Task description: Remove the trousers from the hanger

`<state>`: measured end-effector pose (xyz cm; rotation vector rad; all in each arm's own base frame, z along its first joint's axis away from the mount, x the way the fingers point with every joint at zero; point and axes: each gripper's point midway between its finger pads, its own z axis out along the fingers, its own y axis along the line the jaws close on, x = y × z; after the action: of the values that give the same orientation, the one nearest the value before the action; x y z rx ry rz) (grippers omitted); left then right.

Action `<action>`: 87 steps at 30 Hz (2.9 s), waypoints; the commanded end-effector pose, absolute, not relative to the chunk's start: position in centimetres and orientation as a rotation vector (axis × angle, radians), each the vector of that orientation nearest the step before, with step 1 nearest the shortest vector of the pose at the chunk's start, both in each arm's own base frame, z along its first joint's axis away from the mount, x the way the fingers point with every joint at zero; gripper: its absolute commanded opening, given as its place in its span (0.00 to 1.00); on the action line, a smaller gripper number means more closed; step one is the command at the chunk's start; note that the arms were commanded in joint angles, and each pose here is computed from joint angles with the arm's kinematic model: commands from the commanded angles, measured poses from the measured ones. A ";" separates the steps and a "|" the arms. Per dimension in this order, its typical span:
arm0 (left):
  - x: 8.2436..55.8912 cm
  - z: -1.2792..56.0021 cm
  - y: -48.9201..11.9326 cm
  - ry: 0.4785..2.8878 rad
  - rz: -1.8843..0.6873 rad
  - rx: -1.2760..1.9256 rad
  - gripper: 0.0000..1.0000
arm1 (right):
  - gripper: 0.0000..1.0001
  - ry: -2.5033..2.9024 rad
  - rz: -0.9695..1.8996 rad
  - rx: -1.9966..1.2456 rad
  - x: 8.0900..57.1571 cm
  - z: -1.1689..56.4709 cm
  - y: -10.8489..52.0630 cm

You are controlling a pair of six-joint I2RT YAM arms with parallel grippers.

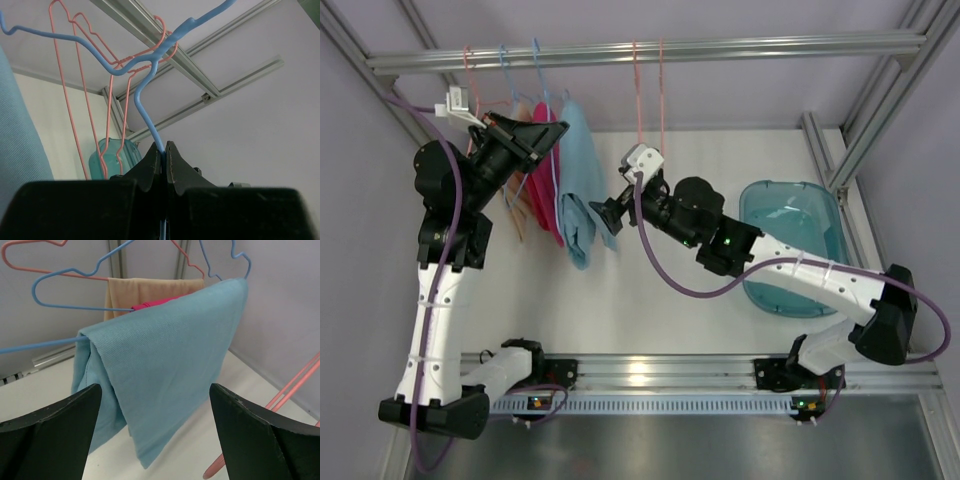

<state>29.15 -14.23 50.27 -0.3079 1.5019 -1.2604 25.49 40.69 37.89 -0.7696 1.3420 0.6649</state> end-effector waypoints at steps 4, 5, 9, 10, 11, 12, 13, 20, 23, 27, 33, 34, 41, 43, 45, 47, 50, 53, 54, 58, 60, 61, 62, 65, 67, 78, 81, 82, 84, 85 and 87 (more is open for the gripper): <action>26.2 58.2 -13.7 1.228 -1.276 -0.159 0.00 | 0.90 1.216 0.709 -0.679 25.3 43.1 42.0; 26.1 58.3 -13.6 1.227 -1.276 -0.159 0.00 | 0.90 1.215 0.706 -0.688 25.4 43.1 42.3; 26.4 58.4 -13.7 1.231 -1.284 -0.159 0.00 | 0.90 1.206 0.693 -0.742 24.9 42.1 44.0; 26.4 58.5 -13.8 1.229 -1.285 -0.159 0.00 | 0.90 1.206 0.691 -0.745 24.9 42.0 44.2; 26.4 58.6 -13.8 1.228 -1.284 -0.156 0.00 | 0.91 1.205 0.685 -0.749 25.0 41.9 44.3; 26.3 58.7 -13.8 1.226 -1.284 -0.154 0.00 | 0.91 1.216 0.669 -0.740 25.4 41.6 44.4; 26.2 58.9 -13.8 1.222 -1.284 -0.149 0.00 | 0.91 1.221 0.660 -0.734 25.6 41.5 44.4; 25.6 59.7 -13.7 1.203 -1.289 -0.141 0.00 | 0.90 1.212 0.610 -0.728 26.5 41.7 44.6; 25.5 59.8 -13.8 1.202 -1.296 -0.140 0.00 | 0.86 1.222 0.553 -0.693 27.6 41.3 44.4; 25.2 59.9 -13.7 1.197 -1.297 -0.135 0.00 | 0.82 1.218 0.510 -0.656 28.7 41.2 44.3; 25.1 60.0 -13.8 1.198 -1.308 -0.136 0.00 | 0.83 1.210 0.483 -0.619 29.8 41.8 44.6; 25.2 60.0 -13.8 1.199 -1.311 -0.142 0.00 | 0.87 1.206 0.487 -0.613 29.9 42.0 44.7; 25.8 60.3 -13.7 1.192 -1.314 -0.164 0.00 | 1.00 1.179 0.639 -0.762 27.2 40.1 48.2; 25.7 60.5 -13.6 1.186 -1.319 -0.166 0.00 | 0.99 1.191 0.637 -0.777 27.2 39.5 48.4; 25.6 60.7 -13.6 1.182 -1.321 -0.164 0.00 | 0.99 1.214 0.594 -0.779 27.9 38.3 48.6; 25.6 60.7 -13.8 1.188 -1.326 -0.158 0.00 | 0.99 1.238 0.530 -0.751 29.5 37.7 48.3; 25.4 60.5 -13.9 1.194 -1.331 -0.149 0.00 | 0.92 1.257 0.518 -0.686 32.1 38.4 46.7; 25.3 60.1 -13.9 1.200 -1.327 -0.148 0.00 | 0.60 1.259 0.515 -0.633 33.3 39.7 45.1; 25.5 59.9 -13.9 1.207 -1.329 -0.154 0.00 | 0.52 1.255 0.520 -0.631 33.3 40.1 44.8; 25.7 59.2 -14.0 1.223 -1.328 -0.162 0.00 | 0.13 1.224 0.543 -0.628 32.6 42.1 43.8; 25.9 58.7 -14.0 1.231 -1.323 -0.163 0.00 | 0.02 1.208 0.558 -0.629 32.1 43.3 43.4; 26.0 58.6 -14.0 1.235 -1.317 -0.162 0.00 | 0.00 1.200 0.563 -0.623 31.9 44.0 43.1; 25.8 58.5 -13.9 1.233 -1.311 -0.159 0.00 | 0.00 1.190 0.566 -0.616 31.6 44.8 42.7; 26.2 57.6 -14.0 1.250 -1.285 -0.147 0.00 | 0.00 1.156 0.581 -0.608 30.7 46.8 41.7; 26.8 56.1 -14.0 1.276 -1.262 -0.149 0.00 | 0.00 1.133 0.590 -0.608 30.2 48.1 41.2; 29.5 50.4 -13.5 1.392 -1.137 -0.167 0.00 | 0.00 1.068 0.598 -0.644 26.8 51.6 37.2; 30.1 49.3 -13.2 1.422 -1.098 -0.184 0.00 | 0.00 1.063 0.597 -0.649 26.1 51.9 36.3; 30.3 49.0 -13.2 1.429 -1.090 -0.188 0.00 | 0.00 1.063 0.598 -0.651 26.0 52.0 36.1; 30.8 48.0 -13.1 1.460 -1.073 -0.195 0.00 | 0.00 1.041 0.606 -0.647 25.4 52.9 35.4; 30.8 47.8 -13.1 1.468 -1.067 -0.196 0.00 | 0.00 1.031 0.610 -0.642 25.2 53.5 35.2; 31.0 47.1 -13.0 1.485 -1.047 -0.192 0.00 | 0.00 1.012 0.618 -0.632 24.8 54.5 34.7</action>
<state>30.54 -13.83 46.97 -0.2427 1.5275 -1.1450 27.08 38.65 43.32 -0.8105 1.2789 0.5451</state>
